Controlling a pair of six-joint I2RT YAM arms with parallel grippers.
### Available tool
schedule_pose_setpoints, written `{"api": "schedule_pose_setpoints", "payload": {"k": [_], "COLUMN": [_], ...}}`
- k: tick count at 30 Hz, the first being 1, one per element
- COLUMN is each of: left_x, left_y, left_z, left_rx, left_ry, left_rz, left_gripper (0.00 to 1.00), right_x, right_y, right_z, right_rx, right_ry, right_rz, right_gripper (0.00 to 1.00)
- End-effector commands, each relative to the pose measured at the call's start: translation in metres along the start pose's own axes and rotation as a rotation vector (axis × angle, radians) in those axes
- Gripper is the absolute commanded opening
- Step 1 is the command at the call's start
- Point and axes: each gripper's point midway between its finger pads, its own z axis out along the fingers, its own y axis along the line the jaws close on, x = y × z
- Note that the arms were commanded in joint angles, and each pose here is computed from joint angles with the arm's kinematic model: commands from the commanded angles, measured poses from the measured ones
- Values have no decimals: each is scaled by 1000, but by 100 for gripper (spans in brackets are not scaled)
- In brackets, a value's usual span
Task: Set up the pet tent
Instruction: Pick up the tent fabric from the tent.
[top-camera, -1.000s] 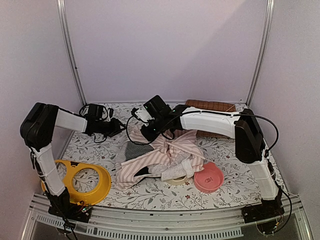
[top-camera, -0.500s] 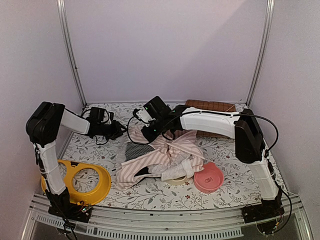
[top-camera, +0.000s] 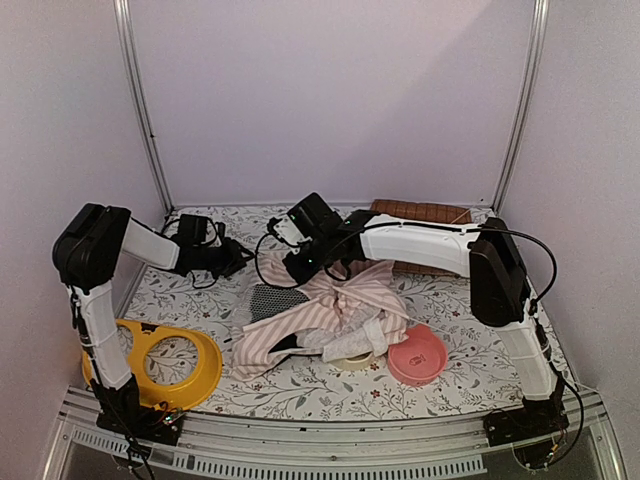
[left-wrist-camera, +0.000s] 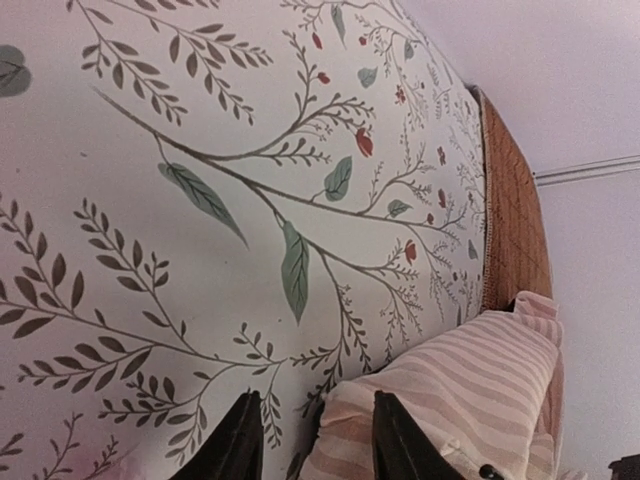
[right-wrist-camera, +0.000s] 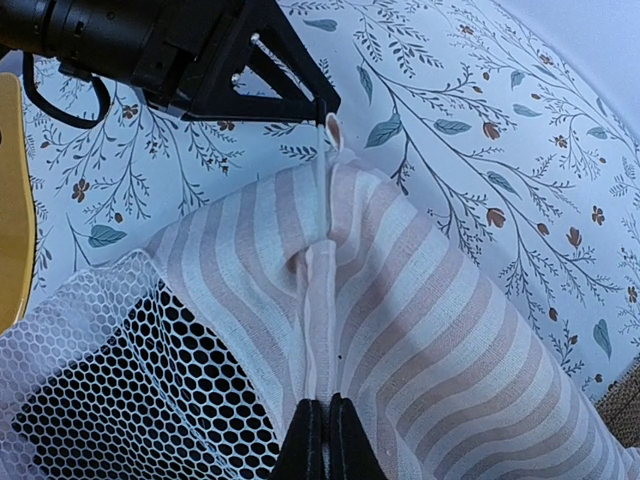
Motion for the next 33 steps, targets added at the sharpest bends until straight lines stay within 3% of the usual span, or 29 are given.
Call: {"api": "schedule_pose_setpoints", "payload": {"k": [1, 16, 33], "left_x": [-22, -32, -4], "left_y": [-18, -37, -19], "left_z": [-20, -36, 4], "left_rx": [28, 37, 15], "left_ry": [-83, -125, 21], "left_rz": [40, 114, 117], "left_gripper": [37, 38, 32], "right_x": [19, 31, 32], "right_y": [-10, -19, -18], "right_z": [3, 33, 37], "right_rx": [24, 33, 25], "right_ry": [72, 123, 124], "right_rz": [17, 28, 29], "right_gripper": [0, 0, 0]}}
